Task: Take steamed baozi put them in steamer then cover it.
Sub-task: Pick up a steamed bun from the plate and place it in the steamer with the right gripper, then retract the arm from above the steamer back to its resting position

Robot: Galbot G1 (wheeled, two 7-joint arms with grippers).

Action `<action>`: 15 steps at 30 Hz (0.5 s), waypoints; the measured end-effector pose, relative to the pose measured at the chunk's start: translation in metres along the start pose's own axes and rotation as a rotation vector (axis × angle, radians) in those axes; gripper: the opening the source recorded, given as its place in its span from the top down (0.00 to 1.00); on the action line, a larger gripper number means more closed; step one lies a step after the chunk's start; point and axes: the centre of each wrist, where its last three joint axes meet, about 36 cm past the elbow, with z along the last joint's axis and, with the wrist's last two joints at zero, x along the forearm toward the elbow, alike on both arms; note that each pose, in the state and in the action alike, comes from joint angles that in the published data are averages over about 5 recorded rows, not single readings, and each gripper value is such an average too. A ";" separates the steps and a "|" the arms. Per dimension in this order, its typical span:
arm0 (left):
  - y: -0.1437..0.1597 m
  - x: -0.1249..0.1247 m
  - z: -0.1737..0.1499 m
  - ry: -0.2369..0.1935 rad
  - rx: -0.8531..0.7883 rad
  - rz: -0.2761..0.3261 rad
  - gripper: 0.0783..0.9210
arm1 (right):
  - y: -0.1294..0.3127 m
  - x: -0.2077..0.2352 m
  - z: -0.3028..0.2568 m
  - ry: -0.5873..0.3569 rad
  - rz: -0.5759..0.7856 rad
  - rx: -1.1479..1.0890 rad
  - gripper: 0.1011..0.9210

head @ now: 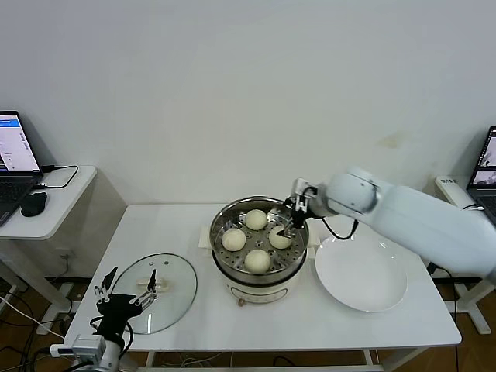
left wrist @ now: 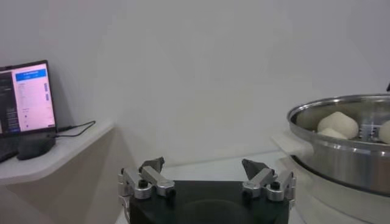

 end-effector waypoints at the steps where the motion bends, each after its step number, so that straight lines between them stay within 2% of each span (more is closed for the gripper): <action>1: 0.000 0.000 0.001 -0.002 0.000 0.000 0.12 | 0.006 0.002 0.008 -0.032 0.027 -0.016 0.12; 8: -0.004 -0.002 0.009 -0.008 0.003 -0.005 0.12 | 0.056 -0.001 0.066 -0.251 0.212 -0.128 0.12; 15: -0.009 -0.004 0.021 -0.018 -0.003 -0.034 0.12 | 0.109 -0.008 0.114 -0.476 0.404 -0.251 0.12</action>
